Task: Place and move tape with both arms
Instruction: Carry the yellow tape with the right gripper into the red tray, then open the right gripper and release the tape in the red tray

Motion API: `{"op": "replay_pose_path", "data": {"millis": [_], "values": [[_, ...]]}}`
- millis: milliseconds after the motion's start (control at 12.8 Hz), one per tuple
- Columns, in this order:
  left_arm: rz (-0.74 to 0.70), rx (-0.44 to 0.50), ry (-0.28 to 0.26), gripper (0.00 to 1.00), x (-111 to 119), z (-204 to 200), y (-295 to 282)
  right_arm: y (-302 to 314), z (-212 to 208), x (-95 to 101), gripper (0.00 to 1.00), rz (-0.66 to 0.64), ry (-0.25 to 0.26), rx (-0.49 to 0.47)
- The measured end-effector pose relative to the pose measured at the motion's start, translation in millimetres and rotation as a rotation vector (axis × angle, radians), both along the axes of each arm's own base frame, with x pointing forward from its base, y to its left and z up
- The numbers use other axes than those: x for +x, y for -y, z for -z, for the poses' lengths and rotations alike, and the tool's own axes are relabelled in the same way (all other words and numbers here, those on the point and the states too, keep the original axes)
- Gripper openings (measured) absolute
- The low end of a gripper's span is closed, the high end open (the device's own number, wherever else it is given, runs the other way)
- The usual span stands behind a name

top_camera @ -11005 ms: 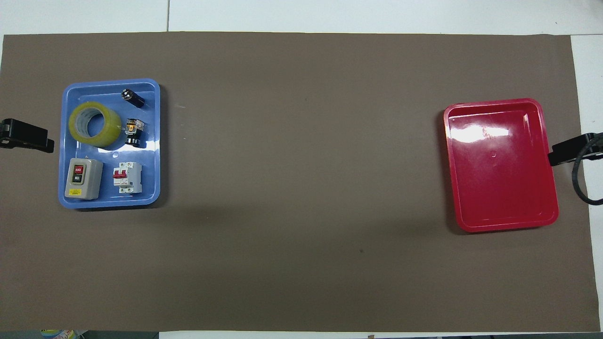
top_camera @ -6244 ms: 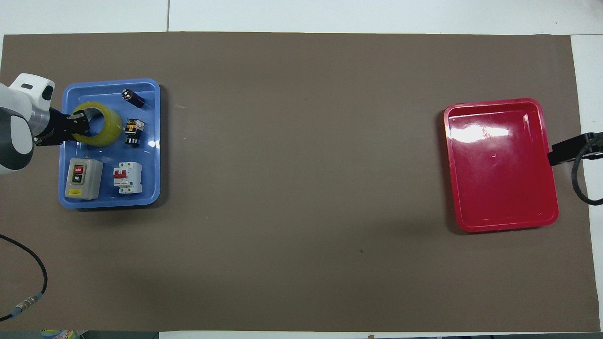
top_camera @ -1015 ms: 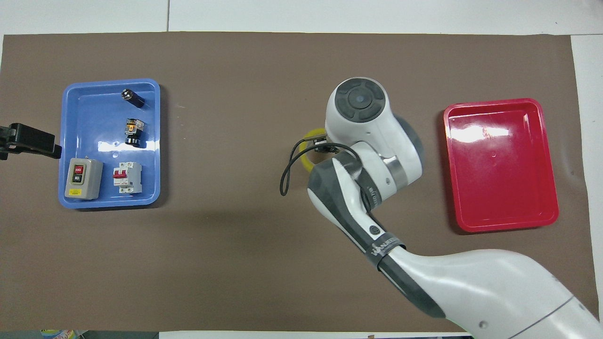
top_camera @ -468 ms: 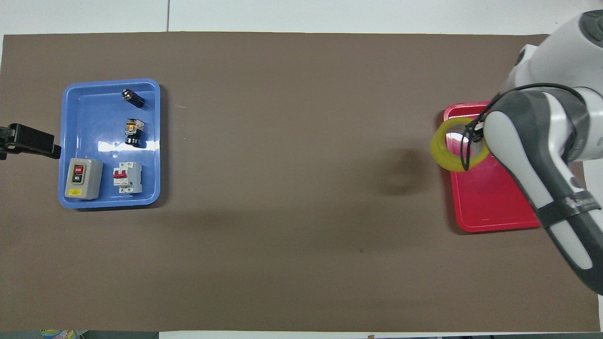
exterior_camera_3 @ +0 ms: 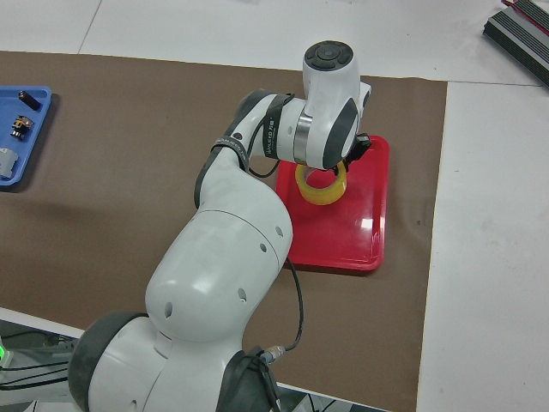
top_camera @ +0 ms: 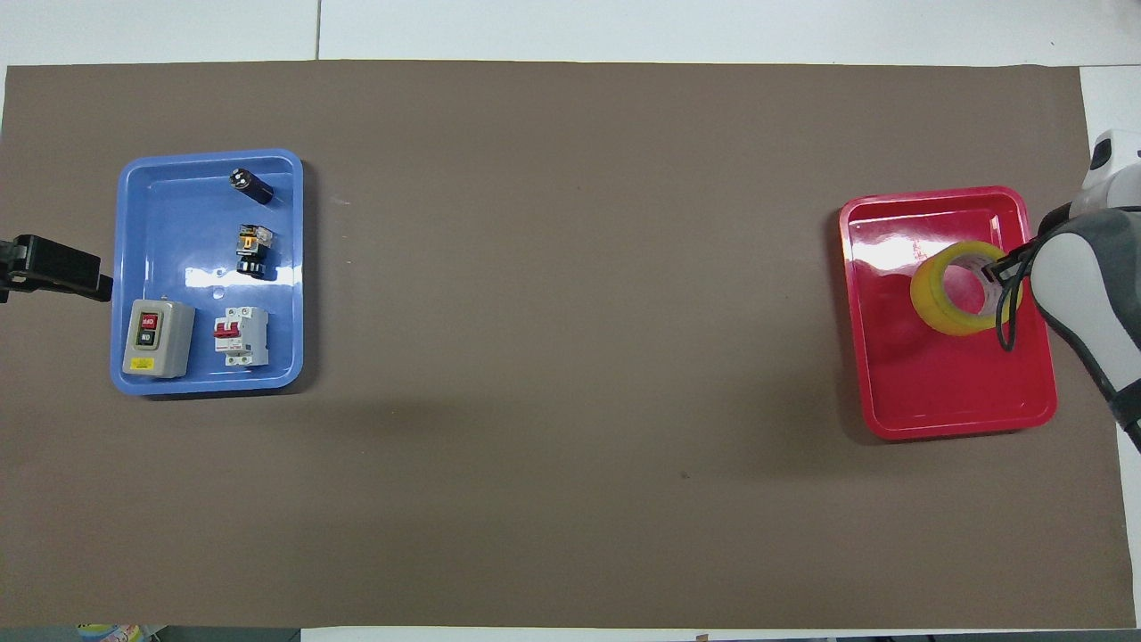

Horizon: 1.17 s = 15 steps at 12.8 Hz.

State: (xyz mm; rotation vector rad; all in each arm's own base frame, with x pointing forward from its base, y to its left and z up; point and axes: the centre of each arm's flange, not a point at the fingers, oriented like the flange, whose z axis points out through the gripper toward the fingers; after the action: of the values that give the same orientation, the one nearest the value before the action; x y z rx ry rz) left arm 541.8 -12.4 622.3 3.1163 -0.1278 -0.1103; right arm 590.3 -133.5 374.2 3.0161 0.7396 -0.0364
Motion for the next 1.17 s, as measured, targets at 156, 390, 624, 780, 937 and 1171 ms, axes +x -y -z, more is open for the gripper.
{"op": "replay_pose_path", "data": {"millis": [156, 390, 624, 780, 937, 1171], "values": [[0.002, 0.0, 0.002, 1.0, -1, -1, 1, 3, 26, -15.2, 0.21, 0.001, 0.019, -0.001], [0.003, 0.001, 0.003, 1.0, -1, -2, 1, 9, 45, -30.2, 0.21, 0.028, 0.007, 0.016], [-0.002, 0.002, 0.004, 1.0, -1, -2, -1, 10, 49, -33.2, 0.21, 0.048, 0.003, 0.037], [-0.004, 0.002, 0.004, 1.0, -1, -2, -3, 9, 48, -32.8, 0.37, 0.048, 0.006, 0.037], [-0.004, 0.003, 0.004, 1.0, -1, -2, -3, 9, 40, -30.4, 0.63, 0.047, 0.015, 0.035], [-0.004, 0.003, 0.004, 1.0, -1, -2, -3, 4, -21, -17.6, 1.0, 0.034, -0.003, 0.038]]}}
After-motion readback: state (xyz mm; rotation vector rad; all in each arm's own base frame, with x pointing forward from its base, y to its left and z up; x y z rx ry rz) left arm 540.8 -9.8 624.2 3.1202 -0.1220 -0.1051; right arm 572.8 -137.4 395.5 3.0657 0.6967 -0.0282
